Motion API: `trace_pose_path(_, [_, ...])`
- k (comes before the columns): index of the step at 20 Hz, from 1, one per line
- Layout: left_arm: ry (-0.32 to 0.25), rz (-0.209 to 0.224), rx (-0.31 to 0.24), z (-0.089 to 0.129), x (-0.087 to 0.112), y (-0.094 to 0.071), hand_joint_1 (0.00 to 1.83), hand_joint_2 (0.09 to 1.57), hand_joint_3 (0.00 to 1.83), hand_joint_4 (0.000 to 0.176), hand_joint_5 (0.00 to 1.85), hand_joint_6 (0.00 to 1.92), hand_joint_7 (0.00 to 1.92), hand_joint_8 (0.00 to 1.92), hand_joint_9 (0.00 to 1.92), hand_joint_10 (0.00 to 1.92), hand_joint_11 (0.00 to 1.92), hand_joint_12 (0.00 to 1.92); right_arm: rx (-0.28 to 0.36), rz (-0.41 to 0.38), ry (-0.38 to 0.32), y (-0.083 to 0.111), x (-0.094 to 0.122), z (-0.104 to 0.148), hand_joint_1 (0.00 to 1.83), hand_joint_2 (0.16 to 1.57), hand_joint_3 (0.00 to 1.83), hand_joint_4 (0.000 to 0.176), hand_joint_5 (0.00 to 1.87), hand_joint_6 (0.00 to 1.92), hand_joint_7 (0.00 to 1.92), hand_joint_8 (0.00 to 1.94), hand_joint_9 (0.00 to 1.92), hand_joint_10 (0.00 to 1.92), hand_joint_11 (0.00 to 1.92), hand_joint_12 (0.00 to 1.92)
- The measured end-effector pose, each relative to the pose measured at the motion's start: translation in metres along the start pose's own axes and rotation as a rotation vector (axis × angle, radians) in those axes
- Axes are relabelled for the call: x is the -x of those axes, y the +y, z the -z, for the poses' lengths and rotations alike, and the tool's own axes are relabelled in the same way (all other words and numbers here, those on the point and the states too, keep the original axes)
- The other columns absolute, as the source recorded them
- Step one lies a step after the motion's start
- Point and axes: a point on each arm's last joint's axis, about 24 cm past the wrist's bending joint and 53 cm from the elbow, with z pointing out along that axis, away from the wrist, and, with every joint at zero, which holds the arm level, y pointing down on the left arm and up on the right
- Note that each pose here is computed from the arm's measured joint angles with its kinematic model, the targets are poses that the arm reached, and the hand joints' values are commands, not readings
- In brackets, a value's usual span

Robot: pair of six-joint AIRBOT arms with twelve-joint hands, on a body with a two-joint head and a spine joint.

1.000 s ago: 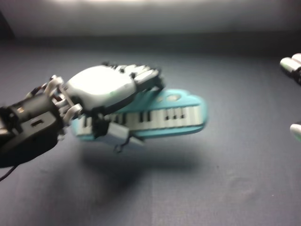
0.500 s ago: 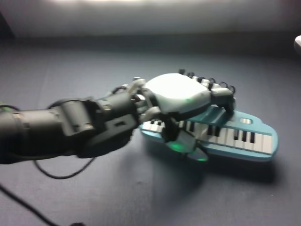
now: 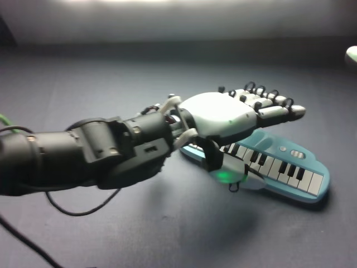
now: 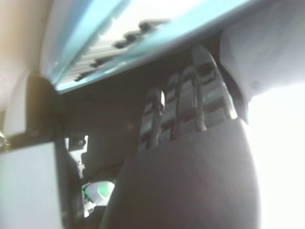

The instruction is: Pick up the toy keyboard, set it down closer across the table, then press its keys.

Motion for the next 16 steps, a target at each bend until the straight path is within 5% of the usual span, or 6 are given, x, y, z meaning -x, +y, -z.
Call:
trace_pose_path(4, [-0.150, 0.060, 0.023, 0.056, 0.052, 0.025, 0.31, 1.37, 0.02, 0.039, 0.00, 0.00, 0.00, 0.00, 0.00, 0.00, 0.00, 0.00, 0.027, 0.009, 0.063, 0.007, -0.015, 0.000, 0.04, 1.51, 0.00, 0.053, 0.00, 0.00, 0.00, 0.00, 0.00, 0.00, 0.00, 0.00])
trace_pose_path(6, [-0.238, 0.056, 0.095, 0.095, 0.079, 0.050, 0.31, 1.44, 0.02, 0.056, 0.00, 0.00, 0.00, 0.00, 0.00, 0.00, 0.00, 0.00, 0.019, 0.014, 0.119, 0.003, -0.029, -0.004, 0.09, 1.48, 0.00, 0.036, 0.00, 0.00, 0.00, 0.00, 0.00, 0.00, 0.00, 0.00])
trace_pose_path(7, [-0.288, 0.060, 0.113, 0.114, 0.093, 0.057, 0.35, 1.44, 0.01, 0.017, 0.04, 0.01, 0.00, 0.00, 0.00, 0.00, 0.00, 0.00, 0.018, 0.012, 0.140, 0.002, -0.036, -0.009, 0.07, 1.47, 0.00, 0.040, 0.00, 0.00, 0.00, 0.00, 0.00, 0.00, 0.00, 0.00])
trace_pose_path(9, [-0.366, 0.057, 0.119, 0.141, 0.111, 0.059, 0.38, 1.48, 0.01, 0.021, 0.00, 0.00, 0.00, 0.00, 0.00, 0.00, 0.00, 0.00, 0.026, 0.025, 0.193, 0.003, -0.053, -0.017, 0.01, 1.48, 0.00, 0.003, 0.03, 0.01, 0.00, 0.00, 0.00, 0.00, 0.00, 0.00])
trace_pose_path(12, [-0.446, 0.062, 0.112, 0.171, 0.118, 0.058, 0.57, 1.47, 0.00, 0.000, 0.03, 0.01, 0.00, 0.00, 0.00, 0.00, 0.00, 0.00, 0.026, 0.054, 0.308, 0.002, -0.096, -0.033, 0.11, 1.45, 0.00, 0.034, 0.09, 0.02, 0.00, 0.00, 0.00, 0.00, 0.00, 0.00])
trace_pose_path(16, [-0.500, 0.084, 0.114, 0.181, 0.124, 0.060, 0.60, 1.46, 0.00, 0.000, 0.04, 0.00, 0.00, 0.00, 0.00, 0.00, 0.00, 0.00, -0.010, 0.098, 0.435, -0.010, -0.139, -0.041, 0.01, 1.42, 0.00, 0.000, 0.30, 0.03, 0.00, 0.00, 0.00, 0.00, 0.00, 0.00])
